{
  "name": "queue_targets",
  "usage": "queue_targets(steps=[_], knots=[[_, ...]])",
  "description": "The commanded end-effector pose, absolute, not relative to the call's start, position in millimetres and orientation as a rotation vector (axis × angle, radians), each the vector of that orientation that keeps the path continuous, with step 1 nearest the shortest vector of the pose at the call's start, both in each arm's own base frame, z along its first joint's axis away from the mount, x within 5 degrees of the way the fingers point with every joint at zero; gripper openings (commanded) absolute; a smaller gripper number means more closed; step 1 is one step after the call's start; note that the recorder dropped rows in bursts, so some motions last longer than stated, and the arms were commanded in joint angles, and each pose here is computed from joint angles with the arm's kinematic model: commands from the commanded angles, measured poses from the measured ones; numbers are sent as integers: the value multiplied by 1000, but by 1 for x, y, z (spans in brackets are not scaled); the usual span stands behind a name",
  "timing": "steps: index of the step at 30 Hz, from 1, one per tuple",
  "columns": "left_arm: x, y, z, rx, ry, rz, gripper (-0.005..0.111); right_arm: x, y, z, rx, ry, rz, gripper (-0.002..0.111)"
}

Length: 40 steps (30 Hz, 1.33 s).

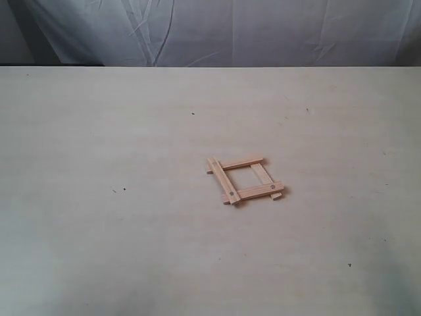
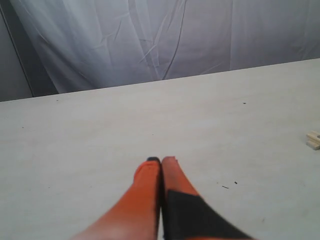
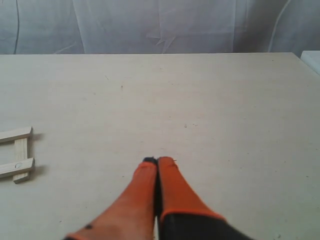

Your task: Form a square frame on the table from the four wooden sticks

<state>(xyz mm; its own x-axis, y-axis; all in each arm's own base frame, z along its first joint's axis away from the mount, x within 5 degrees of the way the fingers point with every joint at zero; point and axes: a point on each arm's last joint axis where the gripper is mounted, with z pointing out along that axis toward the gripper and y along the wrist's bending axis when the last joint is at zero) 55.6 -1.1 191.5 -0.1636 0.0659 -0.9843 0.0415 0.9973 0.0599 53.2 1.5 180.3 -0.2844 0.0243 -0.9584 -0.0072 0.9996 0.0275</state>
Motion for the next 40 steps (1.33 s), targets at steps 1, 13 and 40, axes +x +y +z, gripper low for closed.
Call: queue_targets(steps=[1,13,40], knots=[[55,1,191,46,1732,37,0,53,1,181,18,1839,28,-1],[55,1,191,49,1730,44,0,53,1,181,21,1839,32,-1],[55,1,191,49,1728,44,0,53,1,181,21,1839,32,-1]])
